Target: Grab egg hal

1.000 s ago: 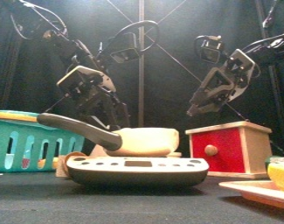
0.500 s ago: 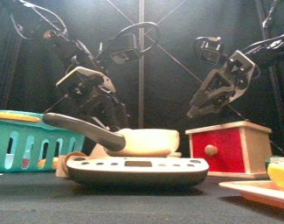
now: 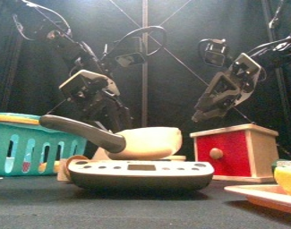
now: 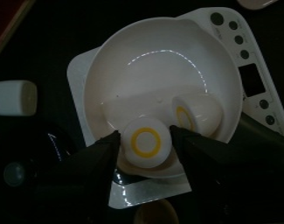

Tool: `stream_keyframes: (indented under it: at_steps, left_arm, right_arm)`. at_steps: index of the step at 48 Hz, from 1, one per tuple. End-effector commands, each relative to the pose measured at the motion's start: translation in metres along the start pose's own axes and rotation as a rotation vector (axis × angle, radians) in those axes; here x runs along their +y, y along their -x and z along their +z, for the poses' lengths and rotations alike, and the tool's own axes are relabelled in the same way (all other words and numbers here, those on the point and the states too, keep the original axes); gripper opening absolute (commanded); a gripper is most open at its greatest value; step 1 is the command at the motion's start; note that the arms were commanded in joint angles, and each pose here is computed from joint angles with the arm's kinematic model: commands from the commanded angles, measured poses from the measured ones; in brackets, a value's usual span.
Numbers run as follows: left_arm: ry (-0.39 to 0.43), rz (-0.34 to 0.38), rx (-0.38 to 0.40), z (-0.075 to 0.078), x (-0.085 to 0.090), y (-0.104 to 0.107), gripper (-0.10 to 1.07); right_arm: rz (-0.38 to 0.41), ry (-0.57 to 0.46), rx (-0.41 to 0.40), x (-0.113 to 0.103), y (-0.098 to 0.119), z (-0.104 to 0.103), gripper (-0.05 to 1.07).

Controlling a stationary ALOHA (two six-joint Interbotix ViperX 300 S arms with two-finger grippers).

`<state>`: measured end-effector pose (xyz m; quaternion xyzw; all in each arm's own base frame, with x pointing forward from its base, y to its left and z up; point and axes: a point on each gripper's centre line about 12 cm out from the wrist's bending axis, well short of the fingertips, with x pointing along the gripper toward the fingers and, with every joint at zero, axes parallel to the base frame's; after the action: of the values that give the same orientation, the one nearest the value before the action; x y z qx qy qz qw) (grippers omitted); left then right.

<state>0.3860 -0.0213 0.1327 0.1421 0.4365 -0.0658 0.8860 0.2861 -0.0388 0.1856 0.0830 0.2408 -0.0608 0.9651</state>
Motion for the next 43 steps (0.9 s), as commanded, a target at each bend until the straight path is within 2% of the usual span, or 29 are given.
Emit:
stream_keyframes:
  at_steps: [1,24,37,43]
  left_arm:
    - [0.0,0.007,-0.028,0.0102,0.0022,0.0034,0.86]
    - [0.001,0.008,-0.036,0.0132,0.0031,0.004,0.85]
    - [0.001,0.009,-0.039,0.014,0.0033,0.0041,0.59]
    - [0.001,0.012,-0.046,0.0172,0.0042,0.0053,0.54]
  right_arm:
    - [0.005,0.002,-0.027,0.0008,0.0017,0.0066,0.92]
    - [0.005,0.002,-0.025,0.0007,0.0018,0.0059,0.92]
    - [0.004,-0.001,-0.025,0.0007,0.0018,0.006,0.92]
    - [0.004,0.0,-0.025,0.0007,0.0018,0.006,0.92]
